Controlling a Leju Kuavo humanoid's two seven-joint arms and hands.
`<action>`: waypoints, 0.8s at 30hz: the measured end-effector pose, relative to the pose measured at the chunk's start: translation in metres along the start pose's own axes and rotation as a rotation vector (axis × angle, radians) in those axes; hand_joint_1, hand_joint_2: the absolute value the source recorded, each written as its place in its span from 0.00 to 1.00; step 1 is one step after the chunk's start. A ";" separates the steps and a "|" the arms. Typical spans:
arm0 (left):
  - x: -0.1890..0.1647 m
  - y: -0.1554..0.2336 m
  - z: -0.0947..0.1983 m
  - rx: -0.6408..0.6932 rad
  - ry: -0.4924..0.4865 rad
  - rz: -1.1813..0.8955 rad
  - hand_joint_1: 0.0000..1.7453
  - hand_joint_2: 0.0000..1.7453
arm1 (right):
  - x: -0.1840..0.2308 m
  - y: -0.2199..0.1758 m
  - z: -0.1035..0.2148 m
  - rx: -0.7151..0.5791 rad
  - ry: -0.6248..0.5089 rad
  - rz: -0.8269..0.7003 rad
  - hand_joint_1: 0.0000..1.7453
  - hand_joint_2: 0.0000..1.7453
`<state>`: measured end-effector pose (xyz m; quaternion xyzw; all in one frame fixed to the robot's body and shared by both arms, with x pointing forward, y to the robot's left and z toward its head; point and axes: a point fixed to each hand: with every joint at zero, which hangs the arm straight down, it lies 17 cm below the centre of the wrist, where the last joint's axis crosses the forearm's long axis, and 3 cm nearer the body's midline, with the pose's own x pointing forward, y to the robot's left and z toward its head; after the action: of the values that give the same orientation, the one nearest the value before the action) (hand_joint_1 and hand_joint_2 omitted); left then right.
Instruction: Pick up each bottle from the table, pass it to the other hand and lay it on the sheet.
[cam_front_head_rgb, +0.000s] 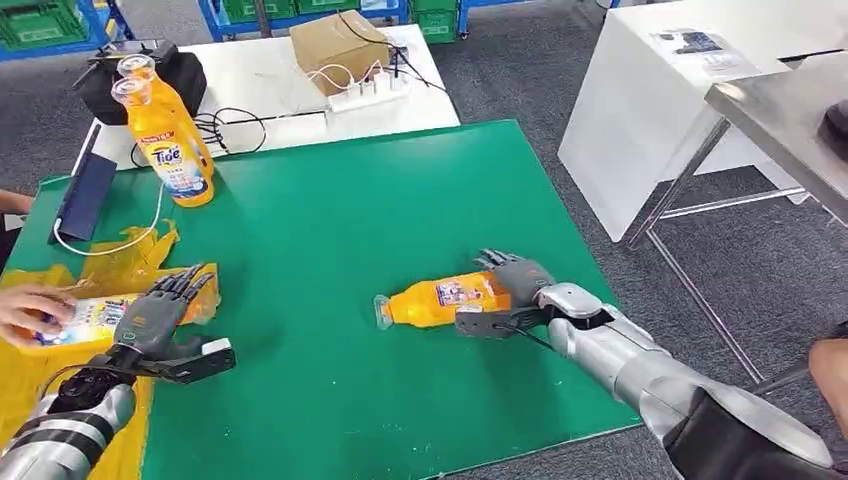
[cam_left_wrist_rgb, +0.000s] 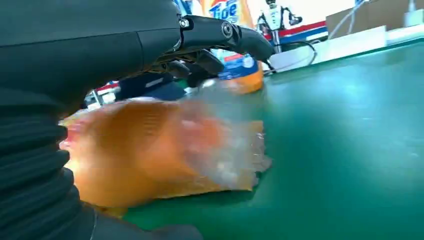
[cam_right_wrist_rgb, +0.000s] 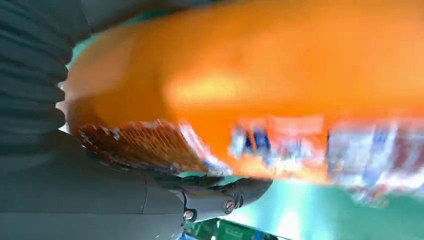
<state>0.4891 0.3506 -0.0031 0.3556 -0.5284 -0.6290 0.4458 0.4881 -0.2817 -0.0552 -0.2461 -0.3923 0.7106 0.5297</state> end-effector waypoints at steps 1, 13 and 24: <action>0.000 0.000 0.000 -0.001 -0.001 0.002 0.00 1.00 | 0.002 0.000 -0.001 0.002 -0.003 0.004 1.00 1.00; 0.006 0.001 -0.001 0.005 -0.021 0.042 0.00 1.00 | 0.012 0.002 -0.006 0.020 -0.009 -0.001 1.00 1.00; 0.063 0.014 0.018 0.097 -0.165 0.795 0.00 0.00 | 0.084 -0.018 -0.001 -0.153 -0.264 -0.568 1.00 1.00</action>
<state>0.4536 0.2974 0.0151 0.0927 -0.6878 -0.4086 0.5928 0.4723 -0.1994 -0.0362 -0.0714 -0.5628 0.5285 0.6315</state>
